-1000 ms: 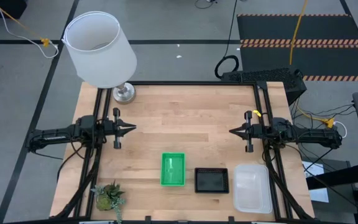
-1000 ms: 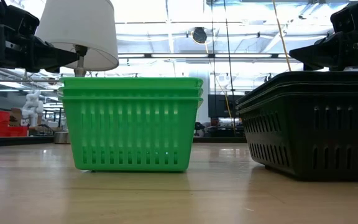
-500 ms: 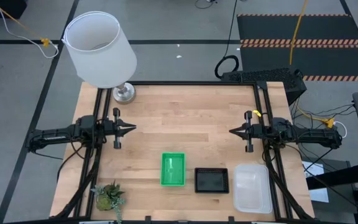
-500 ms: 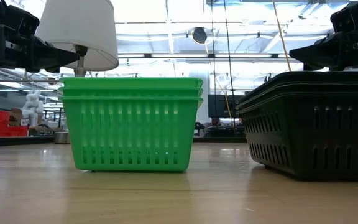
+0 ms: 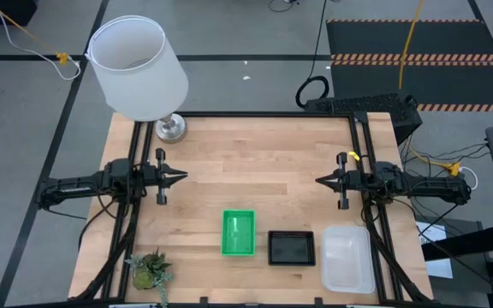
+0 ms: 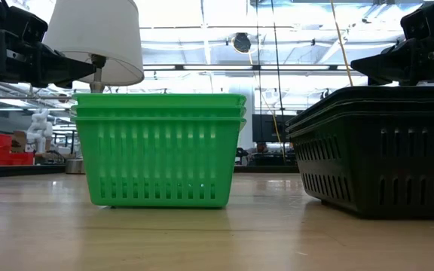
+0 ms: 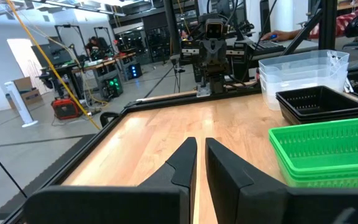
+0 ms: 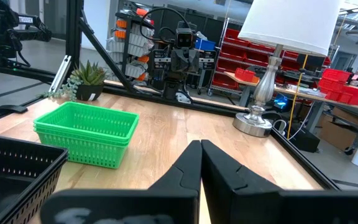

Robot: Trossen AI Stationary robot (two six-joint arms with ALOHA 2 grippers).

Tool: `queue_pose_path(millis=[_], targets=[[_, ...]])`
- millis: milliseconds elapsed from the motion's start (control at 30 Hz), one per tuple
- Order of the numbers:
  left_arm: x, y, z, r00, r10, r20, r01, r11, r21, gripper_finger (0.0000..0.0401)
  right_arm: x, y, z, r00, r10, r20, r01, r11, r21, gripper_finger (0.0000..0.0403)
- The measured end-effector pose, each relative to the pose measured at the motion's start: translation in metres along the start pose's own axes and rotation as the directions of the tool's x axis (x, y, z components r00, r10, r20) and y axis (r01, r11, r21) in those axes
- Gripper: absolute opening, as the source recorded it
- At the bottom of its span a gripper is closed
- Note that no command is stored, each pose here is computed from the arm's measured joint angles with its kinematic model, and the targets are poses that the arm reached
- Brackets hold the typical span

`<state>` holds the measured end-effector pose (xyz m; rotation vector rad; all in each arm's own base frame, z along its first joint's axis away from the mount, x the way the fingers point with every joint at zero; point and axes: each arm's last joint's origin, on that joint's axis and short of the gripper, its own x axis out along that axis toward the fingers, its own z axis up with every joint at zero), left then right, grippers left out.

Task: Stack baskets by color
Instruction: Return to Home Position

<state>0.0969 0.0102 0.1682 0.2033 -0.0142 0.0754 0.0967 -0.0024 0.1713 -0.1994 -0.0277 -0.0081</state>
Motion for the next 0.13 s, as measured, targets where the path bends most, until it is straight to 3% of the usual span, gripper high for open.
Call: queue_pose_path(millis=[133], targets=[[0.0,0.0,0.0,1.0,0.0,0.0,0.0,1.0,0.0,0.0037,0.0,0.0,0.0,1.0,0.0,0.0,0.0,1.0,0.0,0.0002]])
